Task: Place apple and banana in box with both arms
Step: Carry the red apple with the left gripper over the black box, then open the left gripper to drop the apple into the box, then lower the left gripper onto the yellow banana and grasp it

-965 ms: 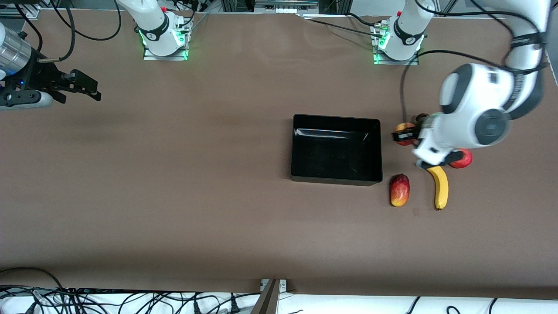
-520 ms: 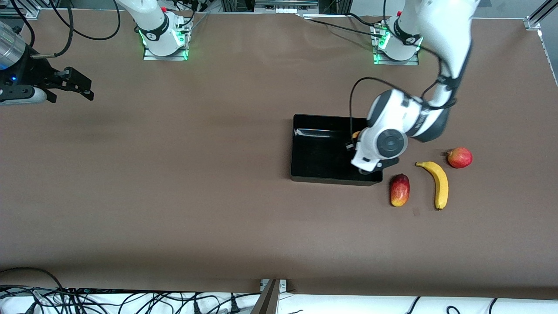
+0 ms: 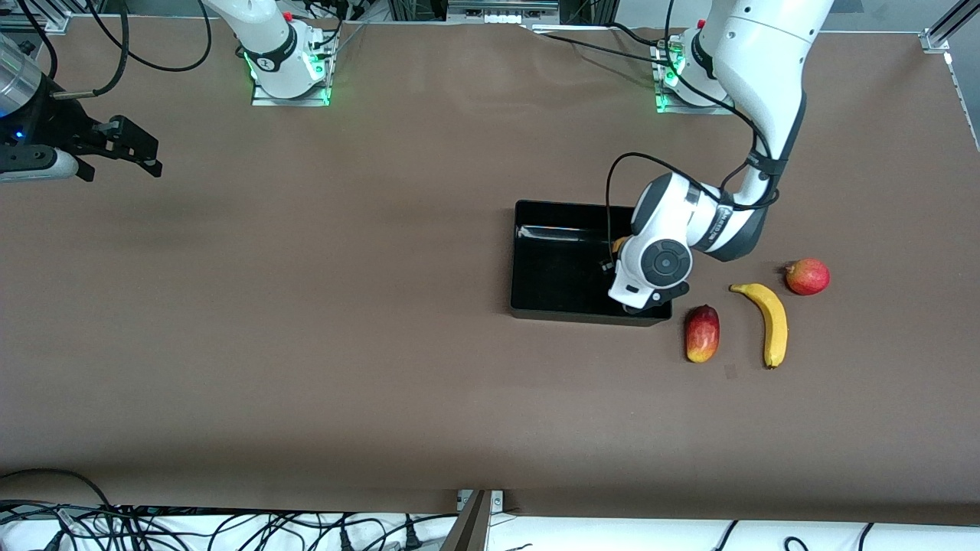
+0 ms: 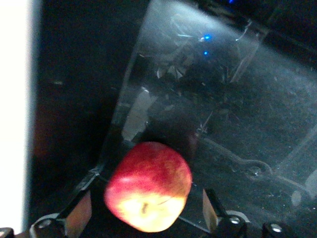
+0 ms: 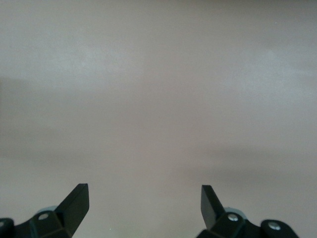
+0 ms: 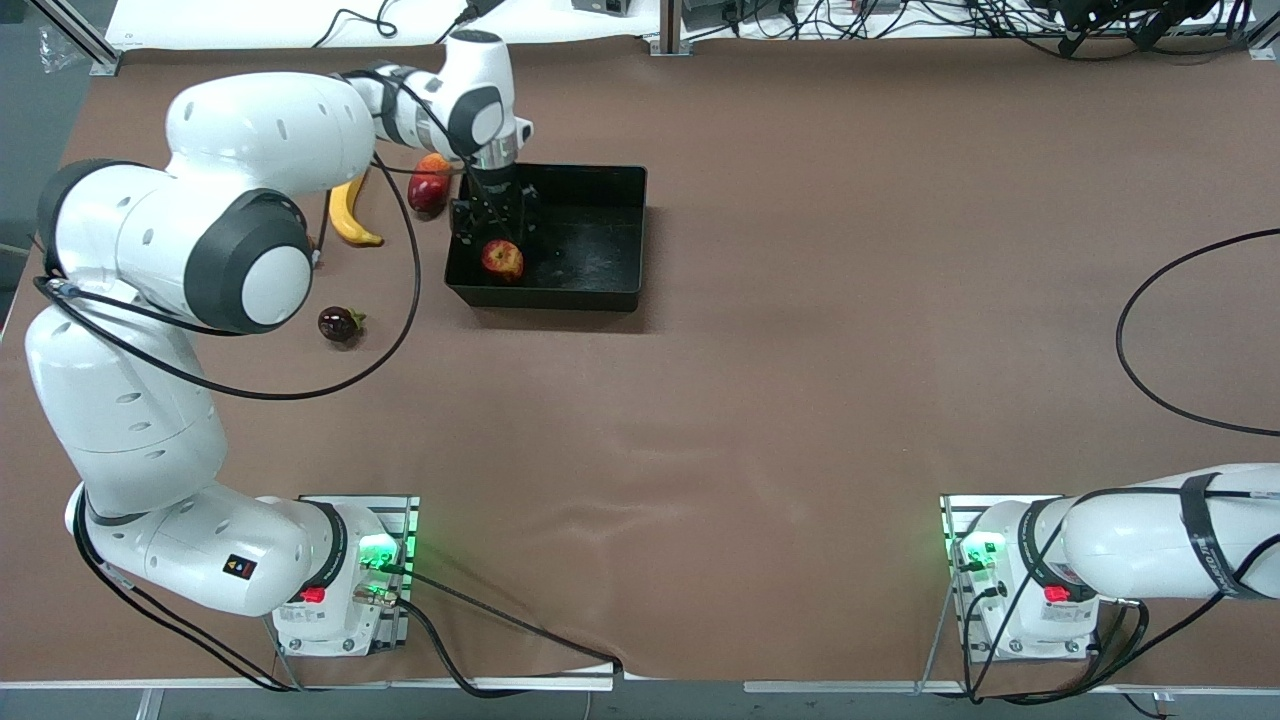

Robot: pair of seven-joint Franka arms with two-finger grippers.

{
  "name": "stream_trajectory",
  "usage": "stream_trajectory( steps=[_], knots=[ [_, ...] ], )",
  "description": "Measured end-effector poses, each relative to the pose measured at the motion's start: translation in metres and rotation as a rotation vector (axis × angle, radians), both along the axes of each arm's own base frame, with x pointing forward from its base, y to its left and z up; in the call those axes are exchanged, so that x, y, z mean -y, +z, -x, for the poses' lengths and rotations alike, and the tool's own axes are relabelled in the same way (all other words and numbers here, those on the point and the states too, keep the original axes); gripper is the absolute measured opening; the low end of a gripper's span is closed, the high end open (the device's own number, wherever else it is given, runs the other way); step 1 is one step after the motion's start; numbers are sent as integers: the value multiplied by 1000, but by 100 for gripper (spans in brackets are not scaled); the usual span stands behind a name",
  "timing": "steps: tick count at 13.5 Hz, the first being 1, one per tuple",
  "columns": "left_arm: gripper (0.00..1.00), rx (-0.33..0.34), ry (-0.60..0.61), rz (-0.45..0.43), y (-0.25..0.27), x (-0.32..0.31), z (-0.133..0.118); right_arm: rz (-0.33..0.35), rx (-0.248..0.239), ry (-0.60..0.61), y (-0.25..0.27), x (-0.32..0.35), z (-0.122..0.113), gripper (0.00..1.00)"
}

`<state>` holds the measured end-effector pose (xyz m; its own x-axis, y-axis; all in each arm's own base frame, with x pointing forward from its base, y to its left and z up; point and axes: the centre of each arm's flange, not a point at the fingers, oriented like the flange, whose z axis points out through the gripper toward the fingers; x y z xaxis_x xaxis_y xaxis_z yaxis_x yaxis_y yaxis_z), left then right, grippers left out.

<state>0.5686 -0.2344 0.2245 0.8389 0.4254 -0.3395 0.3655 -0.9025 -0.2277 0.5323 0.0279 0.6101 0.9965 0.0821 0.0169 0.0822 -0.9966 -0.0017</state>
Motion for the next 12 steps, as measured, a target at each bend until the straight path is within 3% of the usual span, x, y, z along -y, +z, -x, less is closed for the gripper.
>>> stream_trajectory(
  steps=[3,6,8,12],
  knots=[
    [100,-24,8,31,70,-62,-26,0,-3,-1,-1,1,0,100],
    [100,-25,-66,75,124,-176,-50,1,-6,-3,-2,1,-1,100],
    [100,3,-162,98,114,-252,-61,1,-6,-3,-2,1,-1,100],
    [100,179,-311,129,40,-320,-93,1,-5,-3,-2,1,-2,100]
  ],
)
